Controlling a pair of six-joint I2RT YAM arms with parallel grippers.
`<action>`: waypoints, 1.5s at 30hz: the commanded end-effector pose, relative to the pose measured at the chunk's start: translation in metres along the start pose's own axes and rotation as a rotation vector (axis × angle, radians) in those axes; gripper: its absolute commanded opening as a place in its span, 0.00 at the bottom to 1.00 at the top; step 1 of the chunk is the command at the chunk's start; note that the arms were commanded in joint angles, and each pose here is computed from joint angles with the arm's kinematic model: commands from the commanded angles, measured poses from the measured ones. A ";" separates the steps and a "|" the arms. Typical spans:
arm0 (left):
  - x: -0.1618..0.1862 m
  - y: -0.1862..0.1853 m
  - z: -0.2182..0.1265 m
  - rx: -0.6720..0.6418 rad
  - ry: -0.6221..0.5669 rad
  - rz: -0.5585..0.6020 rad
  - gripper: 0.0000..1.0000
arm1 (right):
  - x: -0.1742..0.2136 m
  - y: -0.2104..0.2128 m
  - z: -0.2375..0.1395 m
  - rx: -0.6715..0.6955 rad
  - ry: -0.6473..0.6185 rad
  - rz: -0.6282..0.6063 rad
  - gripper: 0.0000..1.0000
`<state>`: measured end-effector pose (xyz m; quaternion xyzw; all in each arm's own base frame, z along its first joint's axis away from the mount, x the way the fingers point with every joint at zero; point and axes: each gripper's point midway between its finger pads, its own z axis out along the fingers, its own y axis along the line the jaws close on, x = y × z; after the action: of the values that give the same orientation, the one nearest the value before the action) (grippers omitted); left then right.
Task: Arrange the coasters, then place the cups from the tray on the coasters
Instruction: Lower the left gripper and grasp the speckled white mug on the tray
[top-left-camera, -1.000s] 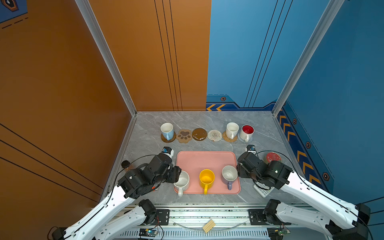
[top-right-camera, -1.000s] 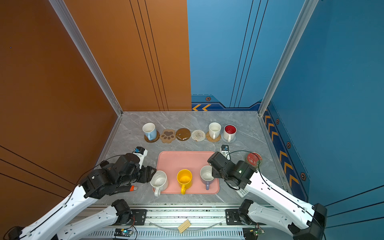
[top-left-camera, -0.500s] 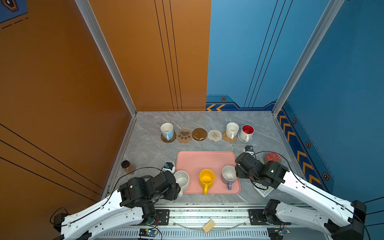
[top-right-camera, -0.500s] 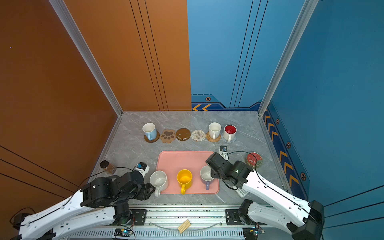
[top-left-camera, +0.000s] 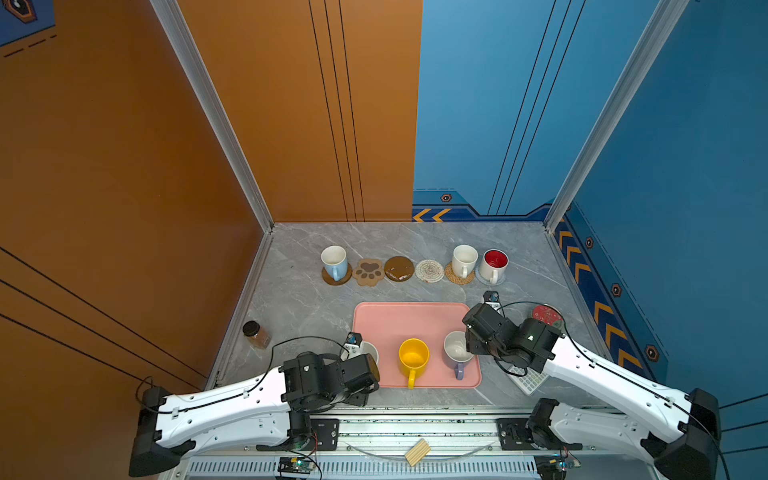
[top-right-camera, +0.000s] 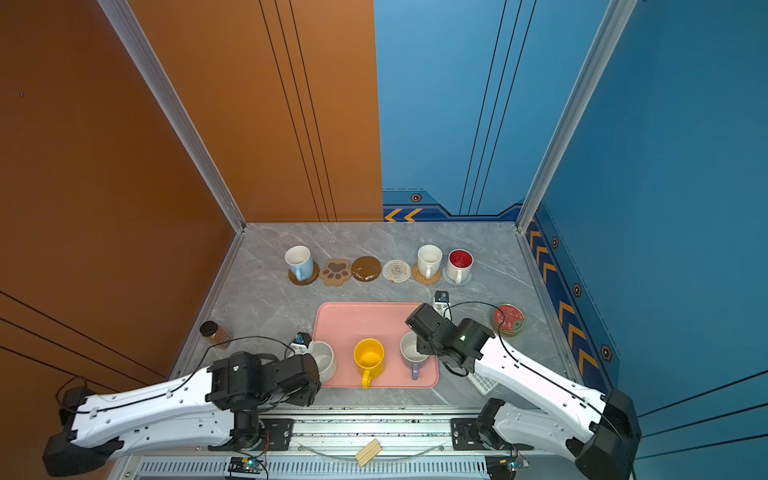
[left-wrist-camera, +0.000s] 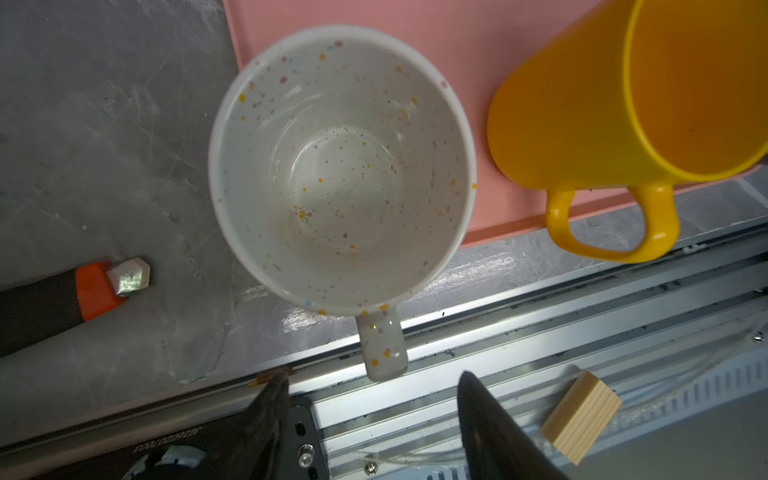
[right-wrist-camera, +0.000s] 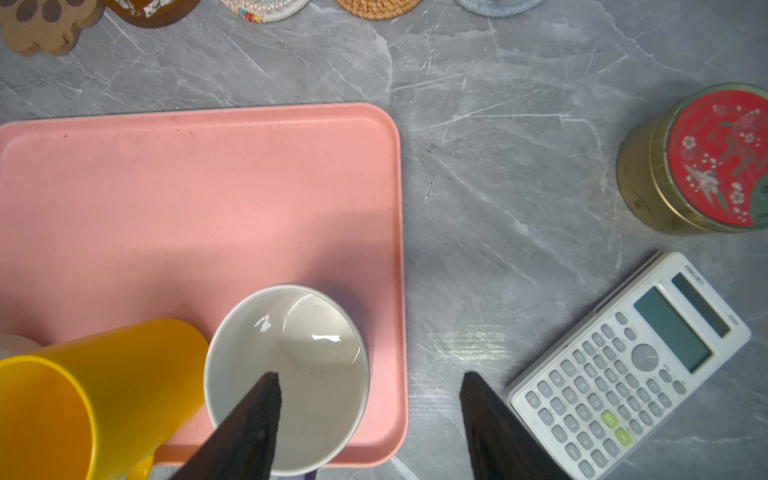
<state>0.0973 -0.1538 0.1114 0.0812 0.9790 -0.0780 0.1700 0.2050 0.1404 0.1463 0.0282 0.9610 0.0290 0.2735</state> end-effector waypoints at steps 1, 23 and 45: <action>-0.003 0.004 0.009 -0.045 -0.029 -0.012 0.64 | -0.002 -0.002 0.002 0.007 -0.010 0.009 0.68; 0.001 0.003 0.042 -0.103 -0.018 -0.038 0.49 | -0.002 -0.007 0.007 0.018 -0.002 0.022 0.68; -0.002 0.007 0.056 -0.125 0.001 -0.047 0.03 | -0.003 -0.006 0.012 0.016 0.015 0.031 0.68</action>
<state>0.1168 -0.1602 0.0631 0.0480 0.9834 -0.0247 0.1735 0.2150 0.1361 0.1431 0.0514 0.9601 0.0323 0.2729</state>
